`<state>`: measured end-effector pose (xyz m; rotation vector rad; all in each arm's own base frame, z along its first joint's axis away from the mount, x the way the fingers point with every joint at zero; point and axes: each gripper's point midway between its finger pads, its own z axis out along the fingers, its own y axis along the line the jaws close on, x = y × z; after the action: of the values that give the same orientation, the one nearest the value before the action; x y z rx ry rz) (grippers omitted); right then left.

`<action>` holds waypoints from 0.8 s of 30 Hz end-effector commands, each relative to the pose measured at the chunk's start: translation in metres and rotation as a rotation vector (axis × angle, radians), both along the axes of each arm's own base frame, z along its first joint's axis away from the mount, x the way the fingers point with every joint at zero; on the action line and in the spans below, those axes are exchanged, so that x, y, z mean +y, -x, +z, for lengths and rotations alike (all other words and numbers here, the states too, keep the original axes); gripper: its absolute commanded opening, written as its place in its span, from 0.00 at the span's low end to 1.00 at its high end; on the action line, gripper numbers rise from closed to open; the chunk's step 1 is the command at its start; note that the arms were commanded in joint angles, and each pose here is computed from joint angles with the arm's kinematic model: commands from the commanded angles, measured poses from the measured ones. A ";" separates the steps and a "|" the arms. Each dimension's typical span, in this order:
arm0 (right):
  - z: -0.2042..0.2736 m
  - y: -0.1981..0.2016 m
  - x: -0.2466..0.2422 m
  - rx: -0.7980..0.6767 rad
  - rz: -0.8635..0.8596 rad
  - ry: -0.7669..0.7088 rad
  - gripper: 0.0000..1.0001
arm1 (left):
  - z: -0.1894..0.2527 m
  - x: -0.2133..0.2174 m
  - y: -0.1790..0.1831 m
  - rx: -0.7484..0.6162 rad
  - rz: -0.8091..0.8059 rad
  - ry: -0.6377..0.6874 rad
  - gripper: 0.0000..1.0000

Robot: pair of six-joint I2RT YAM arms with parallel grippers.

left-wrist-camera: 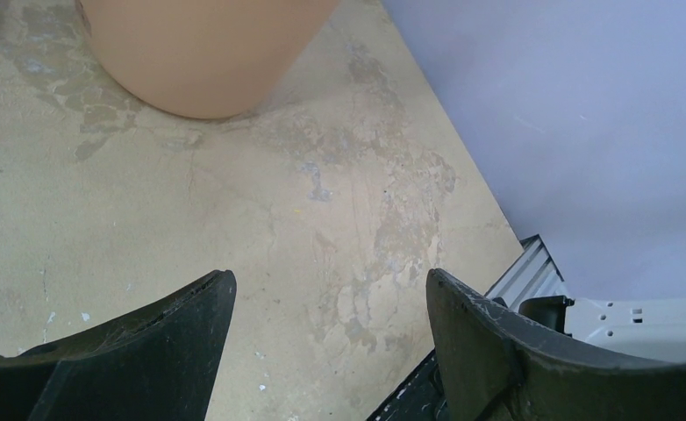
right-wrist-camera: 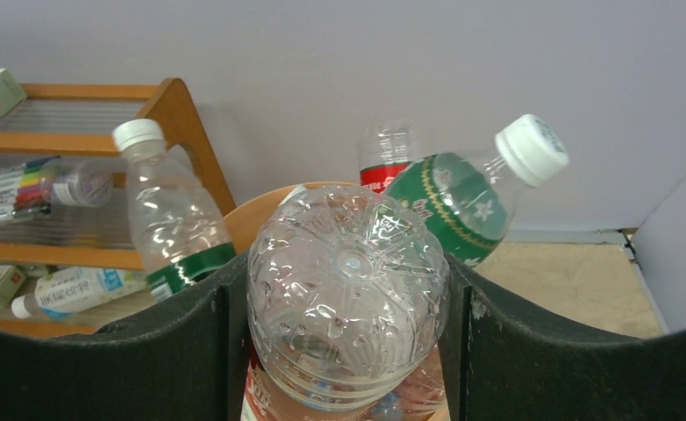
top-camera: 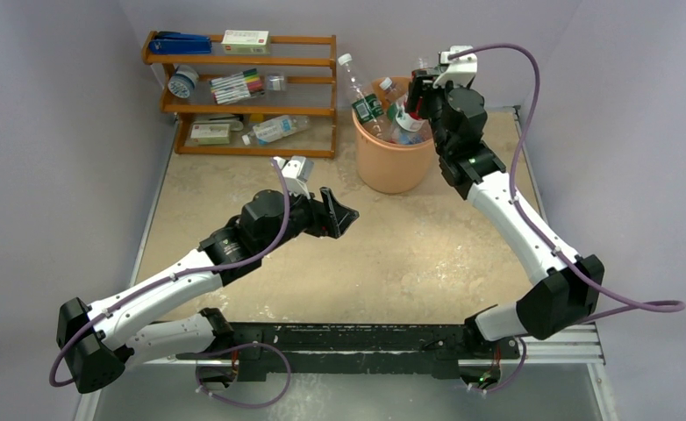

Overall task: Put the plastic bottles in the bin
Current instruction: Place the plastic bottle in the trash bin.

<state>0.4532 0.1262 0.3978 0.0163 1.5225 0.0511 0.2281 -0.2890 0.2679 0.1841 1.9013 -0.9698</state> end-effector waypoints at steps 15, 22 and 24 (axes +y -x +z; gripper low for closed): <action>-0.029 -0.019 0.013 0.104 0.041 0.074 0.51 | 0.018 -0.009 0.000 -0.041 -0.029 0.066 0.79; -0.041 -0.023 0.015 0.131 0.043 0.086 0.52 | 0.017 -0.013 -0.002 -0.039 -0.035 0.066 0.79; -0.038 -0.021 0.014 0.127 0.044 0.084 0.54 | 0.017 -0.014 -0.002 -0.038 -0.038 0.067 0.79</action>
<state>0.4742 0.1438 0.3630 -0.0502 1.6205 0.0568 0.2289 -0.2962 0.2681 0.1995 1.8939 -0.9948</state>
